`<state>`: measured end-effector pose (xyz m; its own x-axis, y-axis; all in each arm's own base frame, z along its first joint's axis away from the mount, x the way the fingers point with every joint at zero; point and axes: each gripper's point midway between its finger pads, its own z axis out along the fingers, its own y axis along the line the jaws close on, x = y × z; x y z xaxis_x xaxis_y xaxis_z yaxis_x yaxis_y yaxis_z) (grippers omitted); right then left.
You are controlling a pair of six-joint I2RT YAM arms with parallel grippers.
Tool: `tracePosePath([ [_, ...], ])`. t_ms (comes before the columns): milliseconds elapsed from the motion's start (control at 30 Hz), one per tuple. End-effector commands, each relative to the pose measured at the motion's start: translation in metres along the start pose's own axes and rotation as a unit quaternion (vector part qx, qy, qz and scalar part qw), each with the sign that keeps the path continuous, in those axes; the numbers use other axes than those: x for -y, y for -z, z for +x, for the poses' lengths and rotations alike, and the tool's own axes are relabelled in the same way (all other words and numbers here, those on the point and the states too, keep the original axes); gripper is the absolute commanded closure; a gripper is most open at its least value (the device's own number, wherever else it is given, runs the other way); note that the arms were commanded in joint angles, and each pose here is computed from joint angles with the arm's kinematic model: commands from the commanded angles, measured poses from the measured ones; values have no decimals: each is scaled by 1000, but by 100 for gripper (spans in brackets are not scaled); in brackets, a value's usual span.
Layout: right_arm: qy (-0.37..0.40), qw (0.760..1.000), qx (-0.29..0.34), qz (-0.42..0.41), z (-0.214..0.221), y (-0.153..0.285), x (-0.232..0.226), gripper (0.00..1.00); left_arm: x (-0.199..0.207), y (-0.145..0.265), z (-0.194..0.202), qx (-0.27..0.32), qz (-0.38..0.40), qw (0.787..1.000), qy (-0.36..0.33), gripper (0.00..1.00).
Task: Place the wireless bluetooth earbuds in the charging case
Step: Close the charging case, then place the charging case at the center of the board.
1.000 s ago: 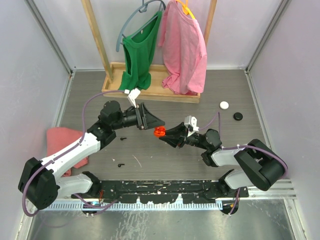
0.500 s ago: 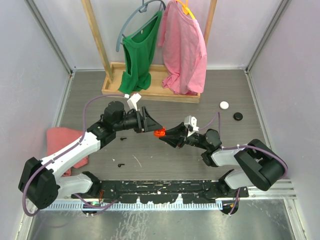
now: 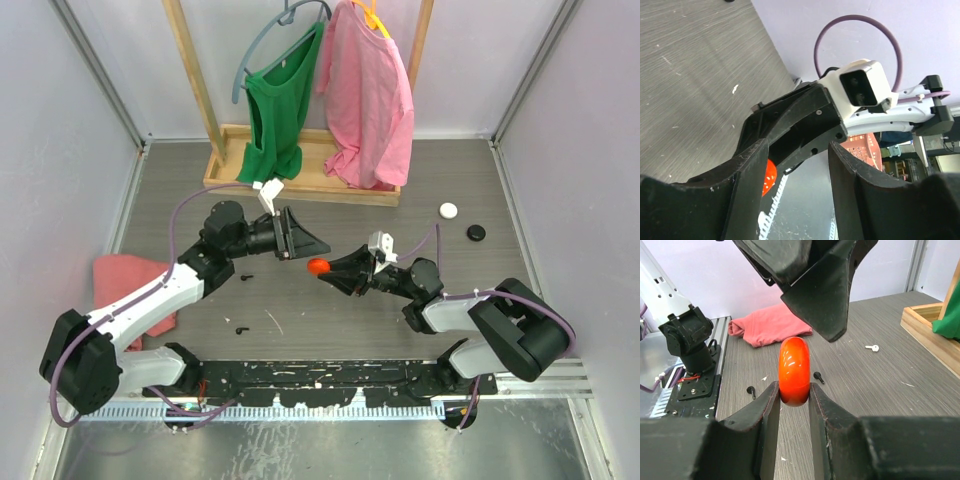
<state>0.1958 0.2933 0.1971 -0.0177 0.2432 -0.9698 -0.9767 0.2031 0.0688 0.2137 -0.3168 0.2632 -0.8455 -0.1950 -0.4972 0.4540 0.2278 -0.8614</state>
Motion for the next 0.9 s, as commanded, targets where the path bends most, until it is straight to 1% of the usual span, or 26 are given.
tracePosePath([
  [0,28,999,28,-6,-19,-6,0,99,38,7,-9,12,69,997,-44,48],
  [100,24,999,25,-3,-17,-6,1,99,35,10,-7,11,58,997,-53,46],
  [167,18,1000,20,4,-15,-6,5,99,29,14,-7,15,33,997,-65,44],
  [233,11,1000,14,15,-14,-9,10,99,20,20,-7,20,-2,997,-81,41],
  [300,0,1000,4,31,-10,-10,17,99,10,28,-9,29,-46,994,-100,36],
  [400,-25,998,-16,61,-4,-11,28,99,-4,50,-15,47,-124,981,-141,29],
  [433,-37,996,-25,74,-2,-12,33,99,-10,59,-18,56,-155,974,-153,28],
  [533,-76,988,-68,114,11,-13,48,99,-30,92,-29,90,-254,945,-184,24],
  [633,-109,976,-111,153,26,-10,60,99,-40,126,-34,109,-326,916,-209,21],
  [767,-156,951,-156,215,45,-4,82,99,-39,162,-40,133,-376,882,-251,18],
  [867,-189,932,-178,252,59,-1,99,98,-39,186,-45,160,-405,858,-274,15],
])
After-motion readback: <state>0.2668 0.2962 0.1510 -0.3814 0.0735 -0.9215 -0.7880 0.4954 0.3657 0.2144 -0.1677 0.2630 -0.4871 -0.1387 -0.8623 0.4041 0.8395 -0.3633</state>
